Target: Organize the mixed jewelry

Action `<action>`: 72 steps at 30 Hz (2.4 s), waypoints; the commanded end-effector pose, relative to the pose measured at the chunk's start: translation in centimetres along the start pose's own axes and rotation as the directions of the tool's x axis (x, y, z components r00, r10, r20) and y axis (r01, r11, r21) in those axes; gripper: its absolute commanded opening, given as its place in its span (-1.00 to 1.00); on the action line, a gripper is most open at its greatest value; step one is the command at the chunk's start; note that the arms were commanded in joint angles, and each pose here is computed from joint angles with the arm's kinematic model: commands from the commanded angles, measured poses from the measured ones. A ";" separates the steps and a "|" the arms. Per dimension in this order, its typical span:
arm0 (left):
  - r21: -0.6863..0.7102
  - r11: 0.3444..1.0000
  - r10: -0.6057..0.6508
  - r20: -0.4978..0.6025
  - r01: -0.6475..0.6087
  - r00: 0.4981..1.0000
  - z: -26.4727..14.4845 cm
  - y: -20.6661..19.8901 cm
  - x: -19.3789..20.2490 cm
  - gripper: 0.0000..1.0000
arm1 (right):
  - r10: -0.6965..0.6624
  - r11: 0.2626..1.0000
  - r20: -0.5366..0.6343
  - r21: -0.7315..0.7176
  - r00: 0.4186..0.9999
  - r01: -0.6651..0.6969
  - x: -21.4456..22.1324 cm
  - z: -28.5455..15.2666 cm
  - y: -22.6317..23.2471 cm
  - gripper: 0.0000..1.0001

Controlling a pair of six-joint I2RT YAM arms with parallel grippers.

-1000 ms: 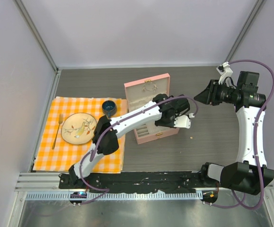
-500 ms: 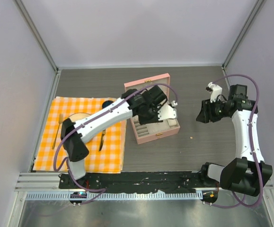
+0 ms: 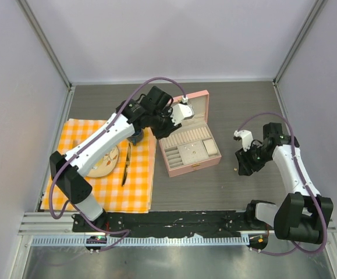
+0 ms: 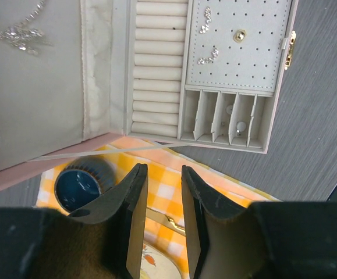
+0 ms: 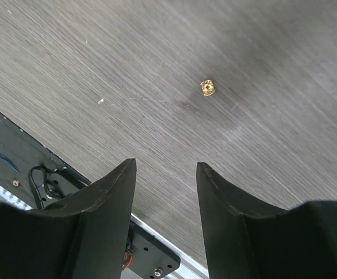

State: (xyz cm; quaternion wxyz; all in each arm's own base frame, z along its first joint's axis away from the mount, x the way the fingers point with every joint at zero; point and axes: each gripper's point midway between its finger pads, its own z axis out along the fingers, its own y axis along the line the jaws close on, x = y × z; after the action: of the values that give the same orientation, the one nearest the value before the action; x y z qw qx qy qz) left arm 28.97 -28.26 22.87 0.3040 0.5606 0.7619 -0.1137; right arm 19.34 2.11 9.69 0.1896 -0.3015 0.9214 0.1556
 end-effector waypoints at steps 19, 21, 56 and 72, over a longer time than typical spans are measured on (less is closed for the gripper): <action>-0.010 0.998 -0.057 0.099 0.058 0.993 1.1 1.1 0.1 -0.33 | -0.152 0.987 0.049 0.051 0.987 0.150 -1.6 5.1 -3.2 -0.05; -0.002 0.998 -0.060 0.095 0.060 0.994 1.3 1.0 0.3 -0.33 | -0.151 0.988 0.049 0.042 0.987 0.149 -1.7 5.4 -2.9 -0.05; 0.007 0.996 -0.091 0.079 0.091 0.993 1.8 1.6 1.5 -0.34 | -0.183 0.979 -0.056 0.080 0.982 0.187 -1.3 8.1 -2.8 -0.38; 0.014 0.995 -0.096 0.077 0.095 0.992 2.0 1.8 1.5 -0.34 | -0.185 0.978 -0.069 0.081 0.980 0.190 -1.2 8.5 -2.8 -0.61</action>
State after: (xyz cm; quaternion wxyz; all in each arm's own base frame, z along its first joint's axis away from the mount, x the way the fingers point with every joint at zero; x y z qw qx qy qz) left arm 30.69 -27.02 19.37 0.3025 0.5268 0.7820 -0.1395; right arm 23.62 3.83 2.24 0.1813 -0.3825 0.9014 0.0914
